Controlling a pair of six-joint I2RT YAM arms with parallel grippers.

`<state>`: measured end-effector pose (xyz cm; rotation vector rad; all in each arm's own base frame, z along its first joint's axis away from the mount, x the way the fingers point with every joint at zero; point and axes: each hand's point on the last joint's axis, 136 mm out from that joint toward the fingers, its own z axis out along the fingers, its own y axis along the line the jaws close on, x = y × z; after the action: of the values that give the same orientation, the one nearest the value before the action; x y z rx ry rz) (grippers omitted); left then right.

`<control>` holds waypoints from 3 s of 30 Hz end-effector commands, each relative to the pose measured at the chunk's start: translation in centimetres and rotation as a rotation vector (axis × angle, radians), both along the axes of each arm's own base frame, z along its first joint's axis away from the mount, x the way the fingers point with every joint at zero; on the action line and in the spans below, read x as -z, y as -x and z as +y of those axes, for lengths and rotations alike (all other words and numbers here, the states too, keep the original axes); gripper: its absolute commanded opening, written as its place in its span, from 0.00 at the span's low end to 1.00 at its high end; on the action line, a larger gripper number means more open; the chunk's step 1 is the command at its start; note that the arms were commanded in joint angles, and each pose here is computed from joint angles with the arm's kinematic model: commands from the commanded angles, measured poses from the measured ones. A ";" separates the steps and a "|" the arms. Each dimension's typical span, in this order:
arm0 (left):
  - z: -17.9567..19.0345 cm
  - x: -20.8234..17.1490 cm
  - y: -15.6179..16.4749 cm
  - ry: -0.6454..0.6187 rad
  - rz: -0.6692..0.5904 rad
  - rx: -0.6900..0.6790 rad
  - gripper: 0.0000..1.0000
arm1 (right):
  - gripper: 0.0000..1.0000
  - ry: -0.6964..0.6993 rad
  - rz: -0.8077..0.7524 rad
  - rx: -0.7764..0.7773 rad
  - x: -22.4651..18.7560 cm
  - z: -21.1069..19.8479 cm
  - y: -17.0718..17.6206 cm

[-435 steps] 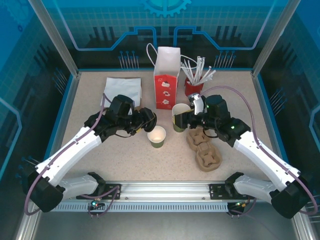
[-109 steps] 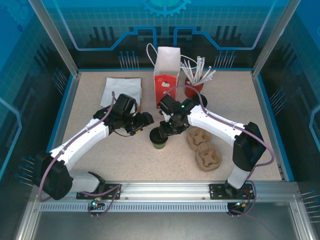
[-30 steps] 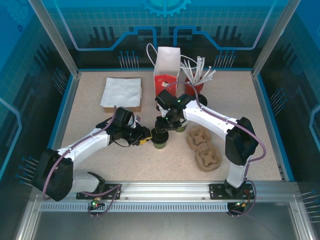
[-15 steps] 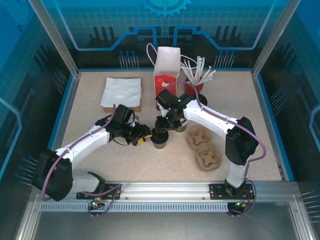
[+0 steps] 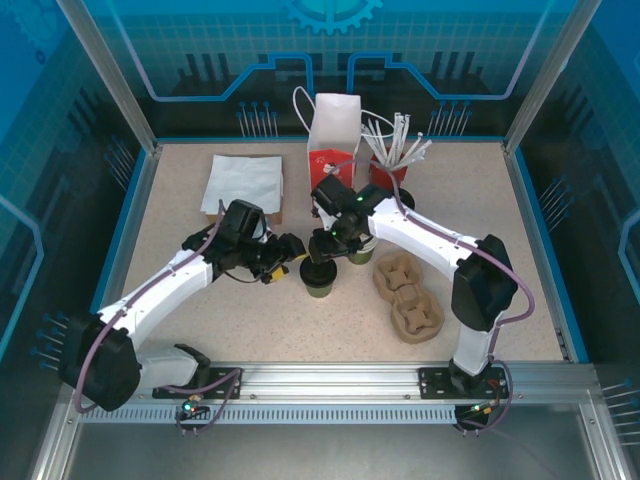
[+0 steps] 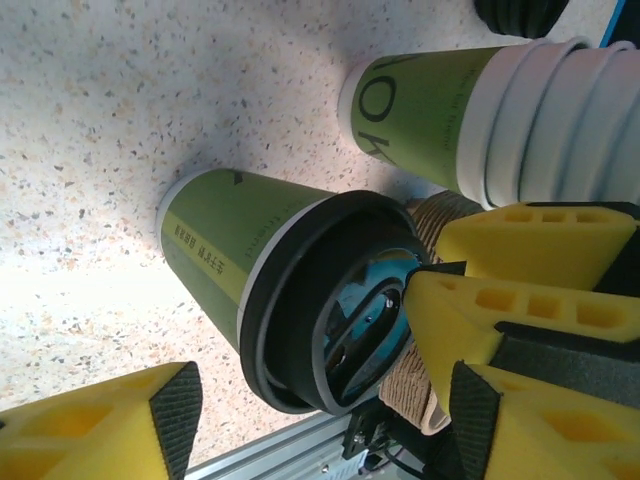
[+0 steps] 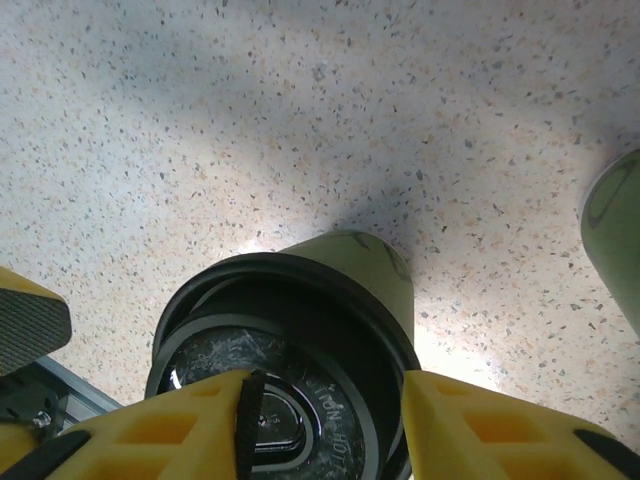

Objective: Pack the takeout coffee

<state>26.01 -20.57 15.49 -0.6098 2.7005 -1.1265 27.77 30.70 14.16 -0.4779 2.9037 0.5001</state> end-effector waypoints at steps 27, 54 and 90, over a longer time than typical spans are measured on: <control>3.9 -2.0 0.3 -0.152 -0.081 -0.082 0.77 | 1.00 -0.171 0.141 0.008 0.8 2.3 4.3; 6.6 -0.3 0.5 0.014 -0.006 -0.129 0.80 | 0.93 -0.148 0.046 -0.023 -1.1 3.2 0.0; 4.9 7.9 3.9 -0.081 0.238 0.049 0.51 | 0.49 0.114 0.199 -0.044 5.2 -0.1 3.9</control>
<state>25.42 -17.09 11.30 -0.6239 2.7880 -1.1711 26.31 32.76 12.28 -0.4842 2.9774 0.6186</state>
